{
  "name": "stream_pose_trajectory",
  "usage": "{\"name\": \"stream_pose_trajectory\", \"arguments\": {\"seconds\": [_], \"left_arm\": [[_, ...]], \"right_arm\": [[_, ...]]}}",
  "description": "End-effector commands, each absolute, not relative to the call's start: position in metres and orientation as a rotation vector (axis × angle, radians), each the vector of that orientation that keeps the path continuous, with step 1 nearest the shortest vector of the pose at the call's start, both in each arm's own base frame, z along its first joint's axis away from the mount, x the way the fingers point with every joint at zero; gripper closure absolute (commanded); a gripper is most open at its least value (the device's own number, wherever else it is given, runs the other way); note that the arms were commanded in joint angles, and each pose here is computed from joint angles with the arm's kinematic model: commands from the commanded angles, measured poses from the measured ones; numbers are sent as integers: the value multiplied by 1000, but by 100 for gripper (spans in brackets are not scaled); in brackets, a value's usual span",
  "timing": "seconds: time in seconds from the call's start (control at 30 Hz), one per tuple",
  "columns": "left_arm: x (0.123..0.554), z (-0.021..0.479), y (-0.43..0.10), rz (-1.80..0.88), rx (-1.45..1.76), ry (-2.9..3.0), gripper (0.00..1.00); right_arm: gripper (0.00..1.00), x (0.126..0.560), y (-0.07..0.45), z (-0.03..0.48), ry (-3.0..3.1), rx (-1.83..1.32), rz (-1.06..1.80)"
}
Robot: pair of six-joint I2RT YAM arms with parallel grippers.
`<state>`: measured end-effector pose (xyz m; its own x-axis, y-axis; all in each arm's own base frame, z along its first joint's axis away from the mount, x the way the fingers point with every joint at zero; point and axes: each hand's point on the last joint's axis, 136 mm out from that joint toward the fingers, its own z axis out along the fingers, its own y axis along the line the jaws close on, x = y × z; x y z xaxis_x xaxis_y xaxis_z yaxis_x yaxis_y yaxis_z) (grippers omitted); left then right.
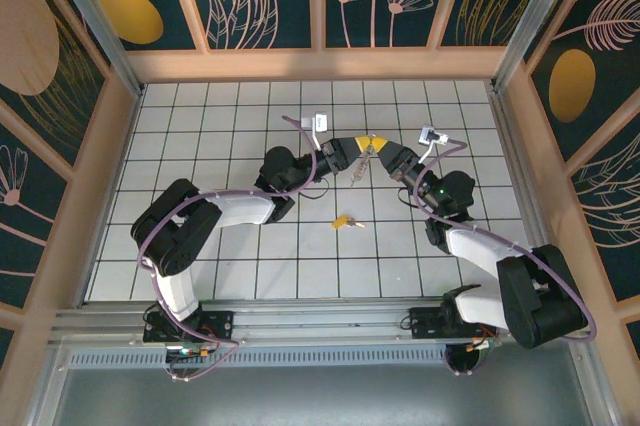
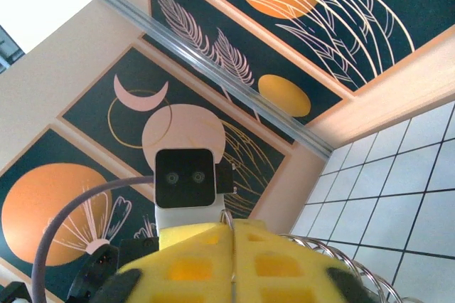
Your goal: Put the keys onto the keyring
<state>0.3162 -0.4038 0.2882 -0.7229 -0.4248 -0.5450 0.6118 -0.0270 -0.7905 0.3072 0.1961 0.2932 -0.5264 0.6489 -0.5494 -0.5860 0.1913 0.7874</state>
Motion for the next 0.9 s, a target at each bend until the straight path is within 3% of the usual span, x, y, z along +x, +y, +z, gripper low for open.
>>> {"name": "stream_pose_trajectory", "arguments": {"seconds": [0.0, 0.2, 0.87], "left_arm": [[310, 300, -407, -1813, 271, 1495, 100], [310, 309, -411, -1693, 376, 1523, 100], [298, 310, -425, -1674, 617, 1551, 100]], "right_arm": [[75, 302, 190, 317, 1389, 7, 1535], [68, 302, 164, 311, 1405, 49, 1464], [73, 292, 170, 298, 1460, -69, 1495]]}}
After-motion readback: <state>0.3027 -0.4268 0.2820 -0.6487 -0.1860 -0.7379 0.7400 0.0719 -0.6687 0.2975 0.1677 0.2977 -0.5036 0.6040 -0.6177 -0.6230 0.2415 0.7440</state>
